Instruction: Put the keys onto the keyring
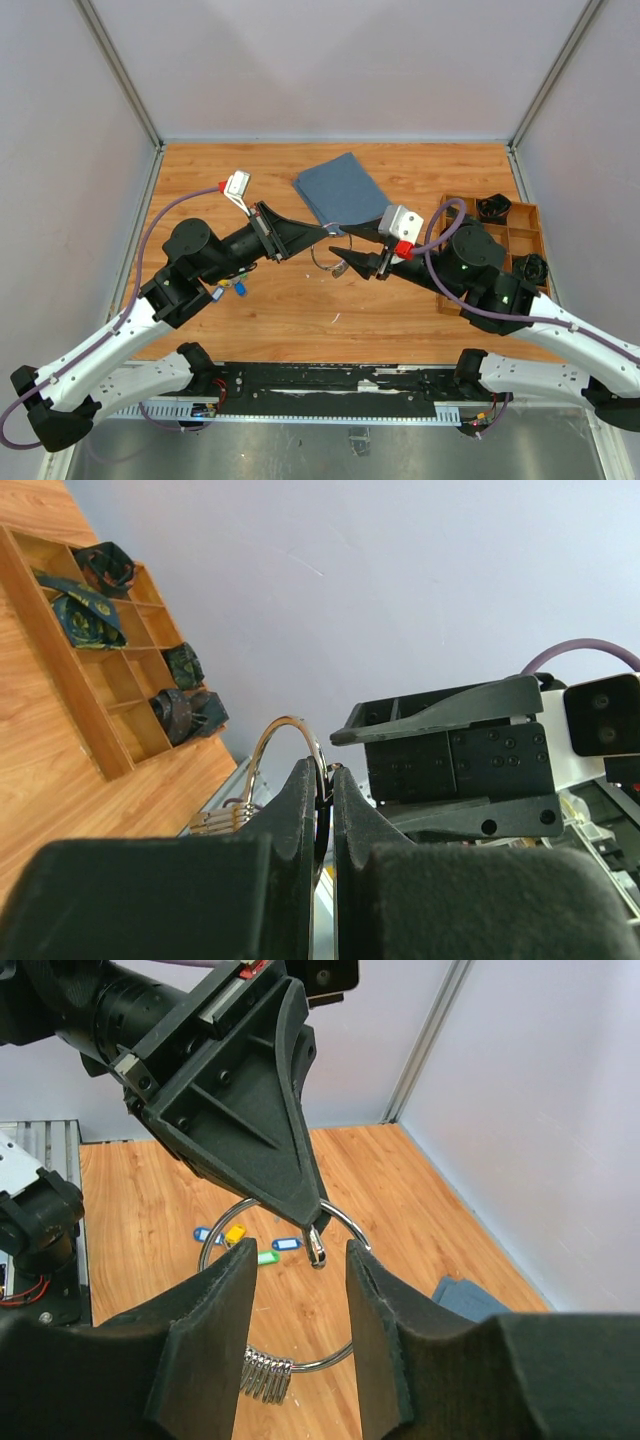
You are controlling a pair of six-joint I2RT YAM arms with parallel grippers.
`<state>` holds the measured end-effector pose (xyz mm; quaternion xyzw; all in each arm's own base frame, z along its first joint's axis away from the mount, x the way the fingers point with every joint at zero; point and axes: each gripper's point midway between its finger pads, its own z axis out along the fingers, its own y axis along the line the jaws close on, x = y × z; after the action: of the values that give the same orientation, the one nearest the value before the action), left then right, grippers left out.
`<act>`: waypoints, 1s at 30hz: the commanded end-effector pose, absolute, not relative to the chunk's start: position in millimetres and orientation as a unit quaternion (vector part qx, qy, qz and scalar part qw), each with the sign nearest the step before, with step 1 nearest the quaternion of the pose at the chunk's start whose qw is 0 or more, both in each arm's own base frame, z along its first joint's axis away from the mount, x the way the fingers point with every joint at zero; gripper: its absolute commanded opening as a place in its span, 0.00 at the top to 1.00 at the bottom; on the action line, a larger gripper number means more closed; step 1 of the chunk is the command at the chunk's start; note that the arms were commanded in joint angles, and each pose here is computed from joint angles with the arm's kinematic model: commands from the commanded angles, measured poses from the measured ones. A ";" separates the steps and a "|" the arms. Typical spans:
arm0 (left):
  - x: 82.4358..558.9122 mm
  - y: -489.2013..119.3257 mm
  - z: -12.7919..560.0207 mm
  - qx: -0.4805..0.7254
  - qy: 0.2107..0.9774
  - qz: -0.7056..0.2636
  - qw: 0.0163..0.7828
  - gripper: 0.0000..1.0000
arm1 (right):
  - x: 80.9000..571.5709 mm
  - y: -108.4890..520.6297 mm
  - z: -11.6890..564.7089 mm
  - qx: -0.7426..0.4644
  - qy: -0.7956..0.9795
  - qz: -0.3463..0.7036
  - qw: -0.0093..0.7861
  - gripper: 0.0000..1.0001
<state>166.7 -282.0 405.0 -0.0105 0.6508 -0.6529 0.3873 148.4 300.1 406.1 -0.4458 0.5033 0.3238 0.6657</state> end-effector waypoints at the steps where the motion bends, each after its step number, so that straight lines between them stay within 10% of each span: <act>1: 162.8 -282.9 412.4 0.003 0.637 -0.662 0.394 0.99 | 145.5 292.2 436.1 -0.422 0.477 0.334 0.695 0.60; 30: 158.6 -281.5 417.2 0.016 0.628 -0.667 0.401 0.93 | 150.1 300.5 426.2 -0.432 0.498 0.329 0.676 0.99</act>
<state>164.1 -283.5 405.0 0.0010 0.6483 -0.6555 0.3874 152.3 304.9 402.9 -0.4469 0.5113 0.3201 0.6606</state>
